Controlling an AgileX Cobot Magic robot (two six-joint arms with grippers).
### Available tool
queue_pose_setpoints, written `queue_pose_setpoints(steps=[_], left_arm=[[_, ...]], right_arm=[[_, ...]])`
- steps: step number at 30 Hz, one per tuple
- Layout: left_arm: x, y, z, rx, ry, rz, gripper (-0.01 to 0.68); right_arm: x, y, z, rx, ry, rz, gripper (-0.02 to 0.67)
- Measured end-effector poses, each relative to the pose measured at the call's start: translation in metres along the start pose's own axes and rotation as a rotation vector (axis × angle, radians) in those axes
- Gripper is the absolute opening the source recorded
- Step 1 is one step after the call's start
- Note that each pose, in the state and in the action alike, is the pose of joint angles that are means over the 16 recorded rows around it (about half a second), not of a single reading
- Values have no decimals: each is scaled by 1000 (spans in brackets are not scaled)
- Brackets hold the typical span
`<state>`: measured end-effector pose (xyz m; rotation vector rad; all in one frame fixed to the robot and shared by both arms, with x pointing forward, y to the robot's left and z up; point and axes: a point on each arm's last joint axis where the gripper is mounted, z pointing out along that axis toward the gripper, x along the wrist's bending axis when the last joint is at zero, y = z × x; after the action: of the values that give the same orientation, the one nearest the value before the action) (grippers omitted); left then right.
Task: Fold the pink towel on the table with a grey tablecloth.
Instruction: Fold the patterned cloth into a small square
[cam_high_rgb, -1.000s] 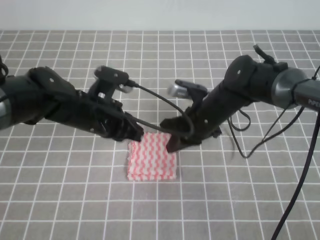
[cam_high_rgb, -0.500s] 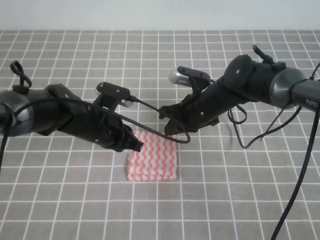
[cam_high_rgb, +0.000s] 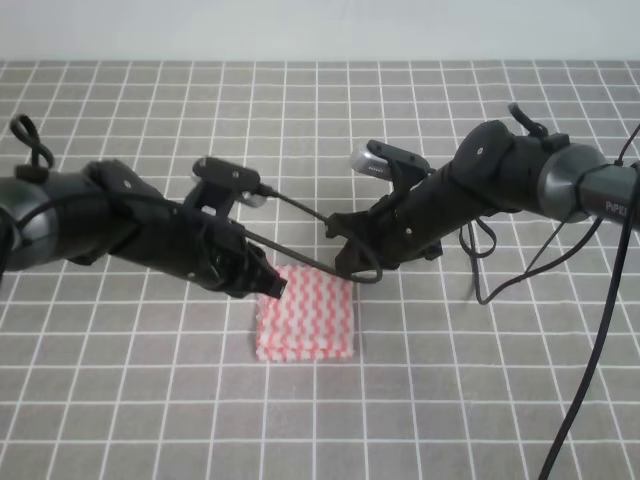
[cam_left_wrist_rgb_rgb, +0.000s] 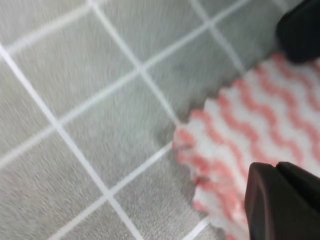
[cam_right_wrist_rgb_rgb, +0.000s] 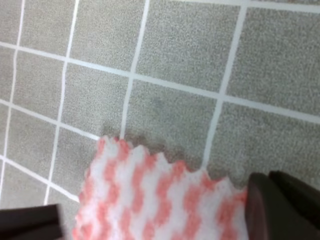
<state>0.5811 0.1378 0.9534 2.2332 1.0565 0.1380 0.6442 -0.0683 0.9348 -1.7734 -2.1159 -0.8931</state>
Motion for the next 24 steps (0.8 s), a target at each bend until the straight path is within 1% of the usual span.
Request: queue_pose_setpoints(steps=[9,18,24], left_arm=[[-5,5,-9,-22,-20,3,-3],[-4,-4,4,29,-53,10,-2],[-1,-9,10,59,-48,42,-3]], right_arm=[[4,1,-6,-5,17,2,-16],[7,1,-10,1,31,-10,-16],[7,-1,-9,17,36,-17,-16]])
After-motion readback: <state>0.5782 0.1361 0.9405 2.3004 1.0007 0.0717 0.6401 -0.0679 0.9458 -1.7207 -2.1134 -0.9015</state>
